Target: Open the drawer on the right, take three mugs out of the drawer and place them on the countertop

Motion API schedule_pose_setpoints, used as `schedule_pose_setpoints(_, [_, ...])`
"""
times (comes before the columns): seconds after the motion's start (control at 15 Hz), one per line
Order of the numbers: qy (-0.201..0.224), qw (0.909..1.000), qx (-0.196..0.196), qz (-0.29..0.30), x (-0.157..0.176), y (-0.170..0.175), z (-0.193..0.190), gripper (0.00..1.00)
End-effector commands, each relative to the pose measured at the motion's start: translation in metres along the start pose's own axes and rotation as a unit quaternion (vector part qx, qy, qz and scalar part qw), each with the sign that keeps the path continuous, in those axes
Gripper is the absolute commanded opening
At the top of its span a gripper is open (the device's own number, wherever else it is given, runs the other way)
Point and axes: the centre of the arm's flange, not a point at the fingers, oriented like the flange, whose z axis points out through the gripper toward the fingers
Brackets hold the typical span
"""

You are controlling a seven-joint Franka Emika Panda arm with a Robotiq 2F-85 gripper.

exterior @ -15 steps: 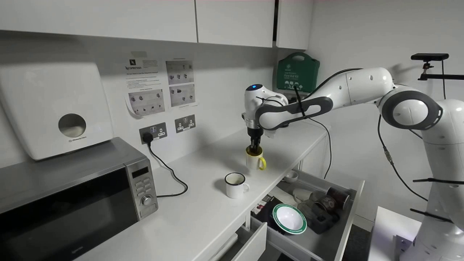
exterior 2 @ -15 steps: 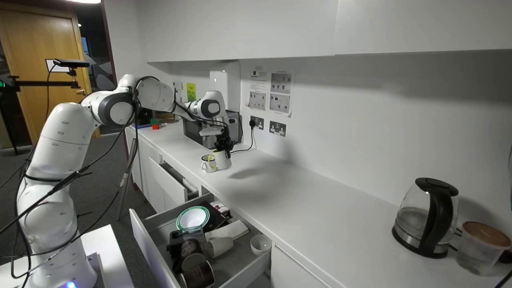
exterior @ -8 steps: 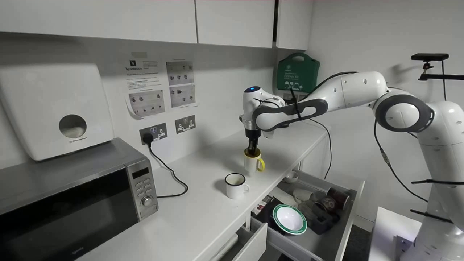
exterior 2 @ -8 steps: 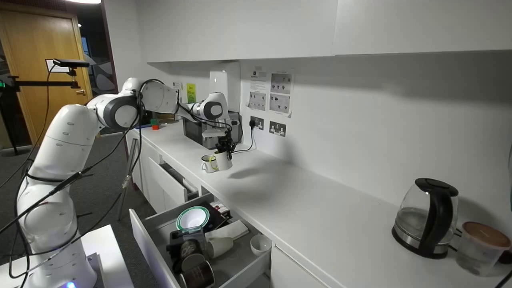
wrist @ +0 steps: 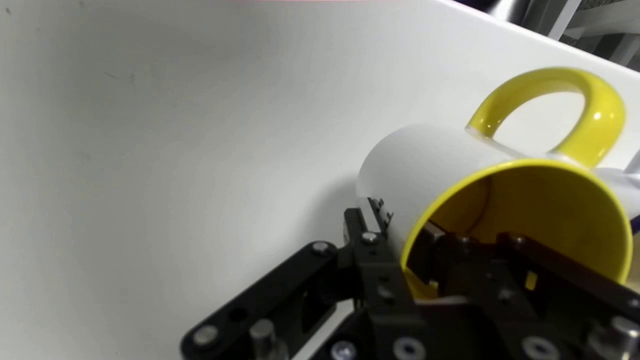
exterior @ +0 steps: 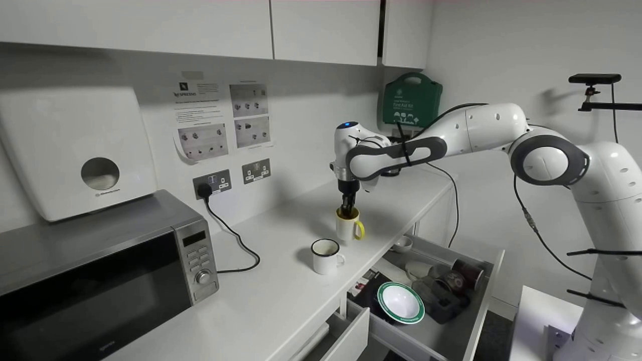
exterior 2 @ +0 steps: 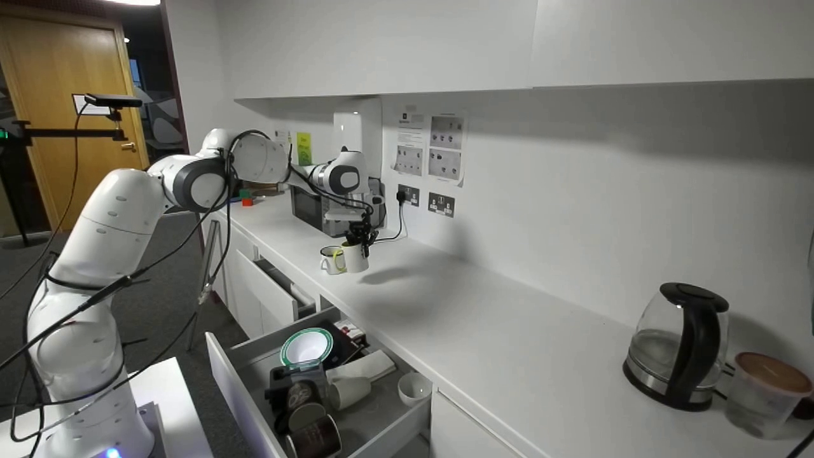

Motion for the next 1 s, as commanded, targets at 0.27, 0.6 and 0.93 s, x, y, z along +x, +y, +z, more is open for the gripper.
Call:
schedule_pose_setpoints(0.27, [-0.012, 0.9996, 0.021, -0.013, 0.017, 0.009, 0.005, 0.03])
schedule_pose_setpoints(0.6, [-0.021, 0.9994, 0.026, -0.012, 0.02, 0.008, 0.017, 0.03])
schedule_pose_setpoints(0.93, [-0.03, 0.999, 0.031, -0.012, 0.022, 0.007, 0.025, 0.03])
